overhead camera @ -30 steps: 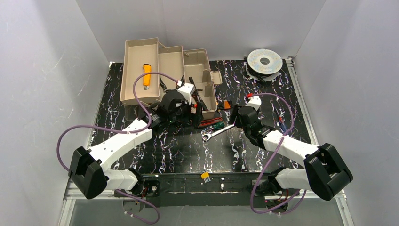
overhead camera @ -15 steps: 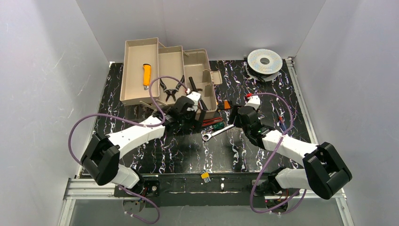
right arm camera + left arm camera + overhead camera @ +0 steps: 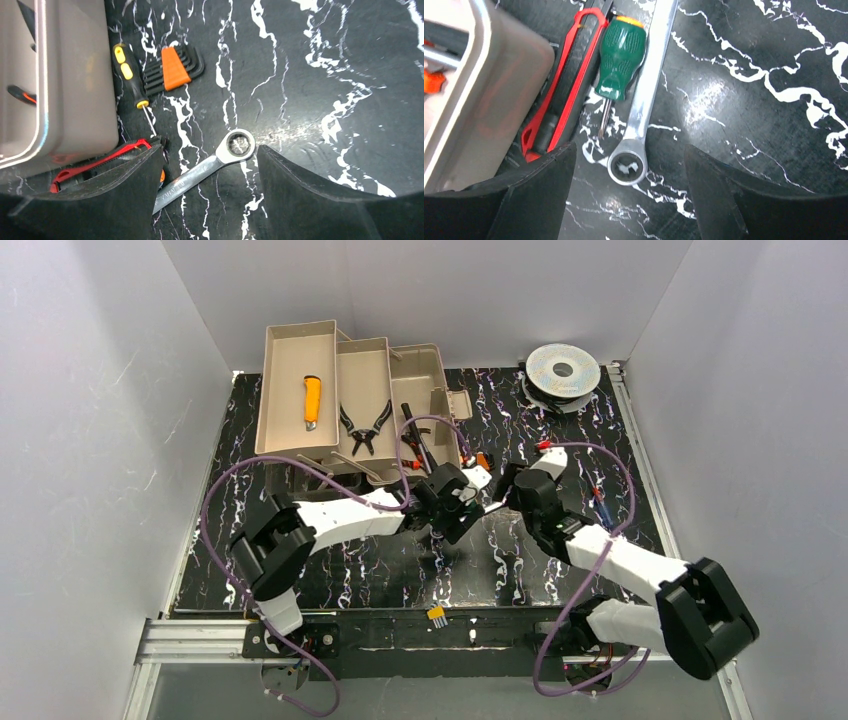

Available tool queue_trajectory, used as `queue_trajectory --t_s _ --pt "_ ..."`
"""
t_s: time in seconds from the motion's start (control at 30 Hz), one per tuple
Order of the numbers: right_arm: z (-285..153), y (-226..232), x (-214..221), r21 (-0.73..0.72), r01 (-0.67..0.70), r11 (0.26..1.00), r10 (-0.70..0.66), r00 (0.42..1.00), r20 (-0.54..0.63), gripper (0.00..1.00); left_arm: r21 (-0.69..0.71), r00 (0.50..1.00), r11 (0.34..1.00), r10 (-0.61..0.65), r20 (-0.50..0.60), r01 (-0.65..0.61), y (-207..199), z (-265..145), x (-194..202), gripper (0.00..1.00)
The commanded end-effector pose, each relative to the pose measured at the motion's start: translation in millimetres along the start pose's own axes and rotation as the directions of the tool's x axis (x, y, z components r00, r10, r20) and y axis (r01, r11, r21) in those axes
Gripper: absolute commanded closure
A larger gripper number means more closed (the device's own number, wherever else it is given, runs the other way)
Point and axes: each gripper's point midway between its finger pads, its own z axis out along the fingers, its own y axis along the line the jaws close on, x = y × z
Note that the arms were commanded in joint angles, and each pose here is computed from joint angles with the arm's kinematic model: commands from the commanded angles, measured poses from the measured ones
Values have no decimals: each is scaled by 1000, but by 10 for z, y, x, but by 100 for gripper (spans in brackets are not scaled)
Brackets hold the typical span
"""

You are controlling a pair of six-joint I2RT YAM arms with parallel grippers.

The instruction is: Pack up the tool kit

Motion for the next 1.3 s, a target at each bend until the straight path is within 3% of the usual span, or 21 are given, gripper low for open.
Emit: queue_trajectory --t_s 0.0,0.5,0.7,0.83,0.93,1.27 --pt "-101 -164 -350 2 -73 997 72 986 148 23 30 997 998 59 42 -60 -40 74 -255 25" --pt "-140 -378 -396 -1 -172 985 170 972 163 25 39 991 990 134 8 -134 -24 501 -298 44" --pt "-147 -382 -395 -8 -178 984 177 970 168 26 64 997 995 79 -20 -77 -10 622 -215 63" --pt "-154 -383 -401 -11 -180 984 179 969 169 26 99 998 994 49 -31 -46 -81 585 -152 88" --pt "-150 -387 -395 -9 -184 983 183 969 168 26 168 1000 986 16 -13 -13 -206 458 -109 99" --pt "-87 -330 -313 -20 -181 983 182 976 122 27 119 994 992 -59 89 48 -79 -150 -283 100"
